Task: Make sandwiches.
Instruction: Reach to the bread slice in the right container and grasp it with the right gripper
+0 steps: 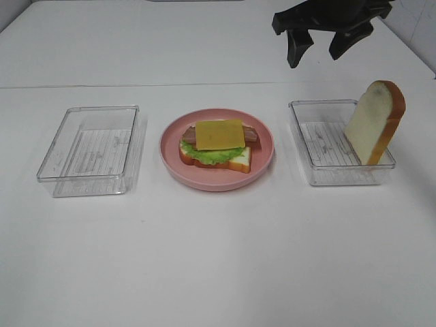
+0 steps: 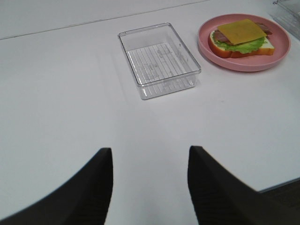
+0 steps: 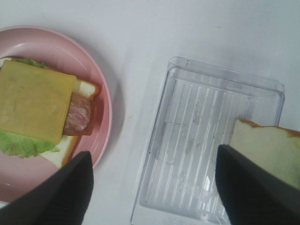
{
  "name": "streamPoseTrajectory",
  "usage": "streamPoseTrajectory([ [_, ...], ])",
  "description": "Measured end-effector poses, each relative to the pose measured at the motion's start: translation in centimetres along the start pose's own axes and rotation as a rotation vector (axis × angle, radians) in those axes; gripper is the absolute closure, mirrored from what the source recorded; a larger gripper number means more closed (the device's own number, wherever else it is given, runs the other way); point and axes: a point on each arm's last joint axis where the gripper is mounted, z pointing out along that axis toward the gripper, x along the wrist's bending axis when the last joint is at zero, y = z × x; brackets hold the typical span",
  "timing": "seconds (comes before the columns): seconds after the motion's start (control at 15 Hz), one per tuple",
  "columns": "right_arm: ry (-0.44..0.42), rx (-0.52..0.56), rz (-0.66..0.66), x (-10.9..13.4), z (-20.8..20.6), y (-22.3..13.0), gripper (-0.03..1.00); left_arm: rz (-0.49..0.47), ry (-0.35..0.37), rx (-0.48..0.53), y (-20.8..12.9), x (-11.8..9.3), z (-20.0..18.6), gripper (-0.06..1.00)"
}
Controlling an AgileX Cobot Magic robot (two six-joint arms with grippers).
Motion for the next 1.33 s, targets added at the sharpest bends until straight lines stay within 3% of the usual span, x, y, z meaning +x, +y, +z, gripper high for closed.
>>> streamPoseTrajectory([
  [0.2,-0.033,0.041,0.080,-3.4,-0.4,-0.2,0.27,0.000,0.000,0.000,0.0,0.0,0.0,0.46],
  [0.27,-0.050,0.094,0.137,-5.9,-0.4,-0.8,0.27,0.000,0.000,0.000,0.0,0.0,0.0,0.46],
  [0.53,-0.050,0.110,0.278,-11.3,-0.5,-1.8,0.27,0.000,0.000,0.000,0.0,0.0,0.0,0.46],
  [0.8,0.072,0.106,0.331,-12.9,-0.3,-2.2,0.27,0.000,0.000,0.000,0.0,0.0,0.0,0.46],
  [1.33,0.073,0.196,0.324,-13.1,3.9,-2.9,0.27,0.000,0.000,0.000,0.0,0.0,0.0,0.46],
])
